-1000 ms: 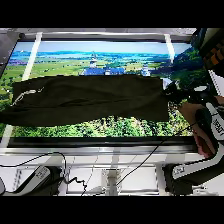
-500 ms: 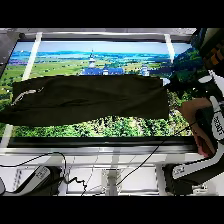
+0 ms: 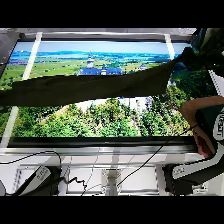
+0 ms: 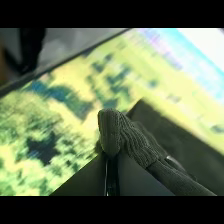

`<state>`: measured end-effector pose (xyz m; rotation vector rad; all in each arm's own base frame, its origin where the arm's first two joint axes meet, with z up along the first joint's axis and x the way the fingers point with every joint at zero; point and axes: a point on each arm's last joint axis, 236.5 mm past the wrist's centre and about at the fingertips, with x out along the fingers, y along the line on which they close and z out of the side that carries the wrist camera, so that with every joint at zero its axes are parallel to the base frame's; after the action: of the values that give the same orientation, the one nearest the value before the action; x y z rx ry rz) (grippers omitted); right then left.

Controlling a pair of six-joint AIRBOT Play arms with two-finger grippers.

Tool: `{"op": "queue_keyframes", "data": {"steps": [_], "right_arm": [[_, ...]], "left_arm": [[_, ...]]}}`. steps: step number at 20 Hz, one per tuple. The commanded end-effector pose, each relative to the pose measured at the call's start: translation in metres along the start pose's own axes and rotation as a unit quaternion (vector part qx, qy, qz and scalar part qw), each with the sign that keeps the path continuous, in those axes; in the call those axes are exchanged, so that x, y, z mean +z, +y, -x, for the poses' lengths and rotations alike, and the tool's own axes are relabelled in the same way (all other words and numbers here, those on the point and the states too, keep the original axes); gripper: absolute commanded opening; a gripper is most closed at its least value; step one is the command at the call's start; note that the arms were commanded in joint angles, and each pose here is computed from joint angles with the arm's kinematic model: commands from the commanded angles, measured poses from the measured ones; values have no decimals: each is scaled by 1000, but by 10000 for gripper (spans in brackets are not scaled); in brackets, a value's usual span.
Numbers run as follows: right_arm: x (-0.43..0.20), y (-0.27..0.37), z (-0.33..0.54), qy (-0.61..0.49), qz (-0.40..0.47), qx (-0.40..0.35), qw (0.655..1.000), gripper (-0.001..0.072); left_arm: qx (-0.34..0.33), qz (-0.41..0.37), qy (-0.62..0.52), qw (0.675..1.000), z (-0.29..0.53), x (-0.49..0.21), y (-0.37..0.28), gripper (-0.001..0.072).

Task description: Fold the clothes and pants, and hang the long-sleeved shirts on hangers.

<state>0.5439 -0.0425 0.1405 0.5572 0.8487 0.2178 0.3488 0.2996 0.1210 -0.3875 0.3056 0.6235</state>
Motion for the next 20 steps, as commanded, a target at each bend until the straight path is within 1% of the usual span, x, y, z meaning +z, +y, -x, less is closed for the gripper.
{"op": "queue_keyframes", "data": {"steps": [1,3,5,8,10,12,15,18,20], "right_arm": [[-10,10,43,35,98,-41,994,14],[-37,3,51,79,96,-56,991,14],[-75,-6,48,124,71,-54,988,14],[-163,-32,45,209,31,-72,975,14],[-234,-48,56,279,6,-91,956,14],[-285,-64,76,327,5,-125,937,14],[-320,-94,95,359,18,-185,915,14],[-343,-99,96,386,1,-186,904,15],[-359,-102,104,415,-5,-191,890,15]], "left_arm": [[-33,-6,12,999,8,11,-19,36],[-43,-27,78,996,11,-22,-13,36],[-26,-53,138,989,15,-51,9,35],[36,-76,209,974,25,-83,63,36],[58,-84,258,961,34,-105,91,36],[71,-72,273,957,35,-114,108,36],[76,-65,284,954,30,-124,118,36],[67,-53,314,946,26,-145,118,36],[66,-51,323,943,25,-151,119,36]]}}
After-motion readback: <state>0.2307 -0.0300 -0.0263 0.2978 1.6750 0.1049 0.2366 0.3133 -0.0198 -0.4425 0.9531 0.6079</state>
